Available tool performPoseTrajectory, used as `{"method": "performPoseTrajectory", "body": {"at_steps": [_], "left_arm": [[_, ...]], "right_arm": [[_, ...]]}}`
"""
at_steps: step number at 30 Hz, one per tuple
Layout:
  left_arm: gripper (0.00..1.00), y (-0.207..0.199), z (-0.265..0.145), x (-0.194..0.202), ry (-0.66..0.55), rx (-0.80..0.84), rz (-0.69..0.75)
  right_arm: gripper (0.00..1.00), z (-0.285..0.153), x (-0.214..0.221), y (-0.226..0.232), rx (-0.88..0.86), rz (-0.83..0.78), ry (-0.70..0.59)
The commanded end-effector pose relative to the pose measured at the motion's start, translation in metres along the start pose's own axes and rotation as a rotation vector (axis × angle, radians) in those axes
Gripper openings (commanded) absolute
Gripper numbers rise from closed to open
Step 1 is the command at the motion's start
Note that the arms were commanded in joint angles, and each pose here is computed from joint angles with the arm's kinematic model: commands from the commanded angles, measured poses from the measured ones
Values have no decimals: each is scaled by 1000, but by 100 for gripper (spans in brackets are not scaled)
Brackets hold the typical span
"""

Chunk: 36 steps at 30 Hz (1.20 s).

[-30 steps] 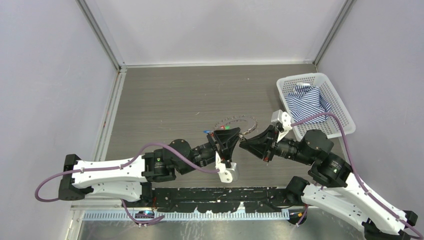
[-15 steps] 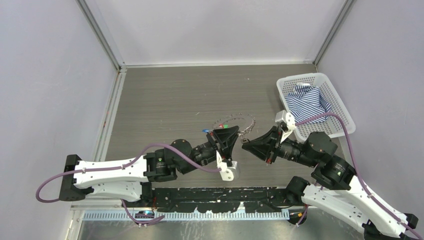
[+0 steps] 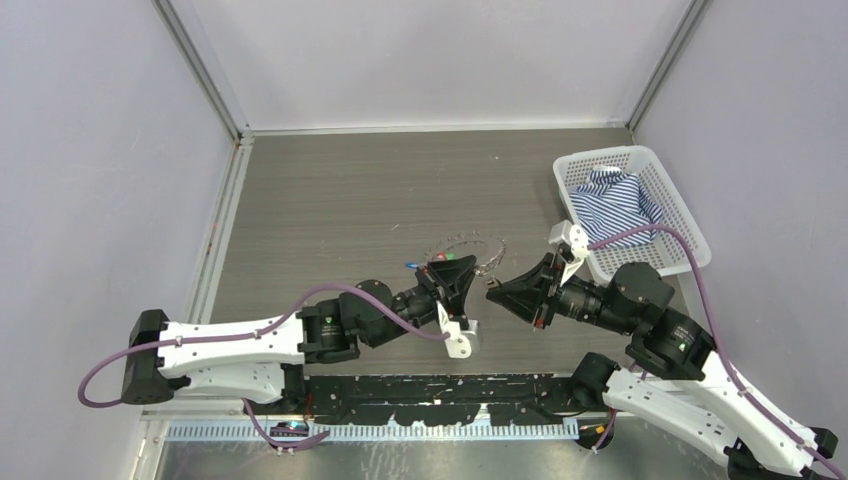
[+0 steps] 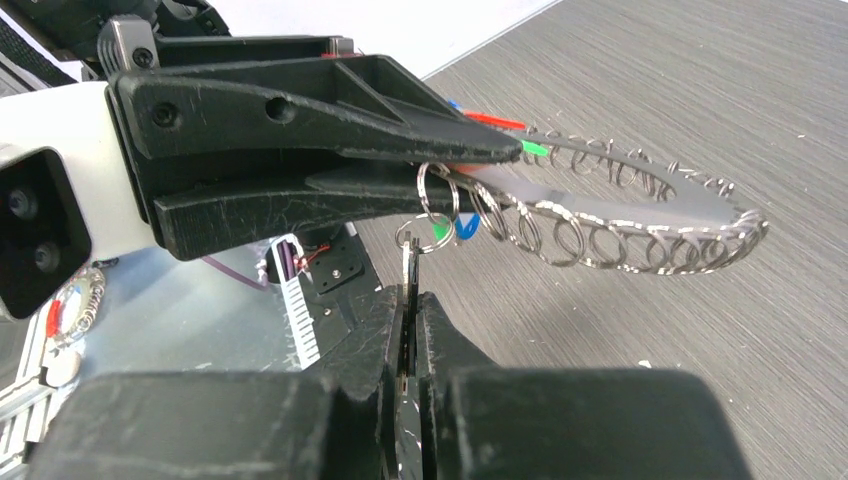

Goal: Remove the keys from the keyring

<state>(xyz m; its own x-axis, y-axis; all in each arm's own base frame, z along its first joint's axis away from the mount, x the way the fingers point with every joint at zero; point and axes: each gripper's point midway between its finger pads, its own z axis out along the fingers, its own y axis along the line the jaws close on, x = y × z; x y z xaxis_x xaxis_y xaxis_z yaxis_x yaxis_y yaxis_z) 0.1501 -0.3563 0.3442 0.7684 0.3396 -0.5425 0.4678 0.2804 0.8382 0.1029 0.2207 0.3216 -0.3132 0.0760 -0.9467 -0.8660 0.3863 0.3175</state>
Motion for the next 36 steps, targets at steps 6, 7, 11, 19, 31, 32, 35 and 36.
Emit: {"method": "performPoseTrajectory", "body": {"at_steps": [6, 7, 11, 19, 31, 32, 35, 36], "left_arm": [[0, 28, -9, -16, -84, -51, -120], [0, 24, -9, -15, -82, -20, -134], [0, 13, -10, -8, -69, 30, -171], [0, -14, -11, 3, -97, 25, -266], [0, -57, -23, 31, -150, -56, -458], [0, -58, -25, 32, -153, -64, -472], [0, -59, -29, 33, -161, -71, -521], [0, -58, -30, 33, -165, -83, -537]], "right_arm": [[1, -3, -20, 10, -23, -72, 35], [1, -3, -21, 9, -20, -77, 45], [1, -6, -20, 8, 0, -89, 102], [1, -4, -6, 9, 20, -26, 354], [1, -6, 24, -5, 118, 75, 677], [1, -6, 27, -5, 119, 79, 695], [1, -2, 30, -5, 113, 91, 706], [1, -2, 31, -5, 110, 95, 707]]}}
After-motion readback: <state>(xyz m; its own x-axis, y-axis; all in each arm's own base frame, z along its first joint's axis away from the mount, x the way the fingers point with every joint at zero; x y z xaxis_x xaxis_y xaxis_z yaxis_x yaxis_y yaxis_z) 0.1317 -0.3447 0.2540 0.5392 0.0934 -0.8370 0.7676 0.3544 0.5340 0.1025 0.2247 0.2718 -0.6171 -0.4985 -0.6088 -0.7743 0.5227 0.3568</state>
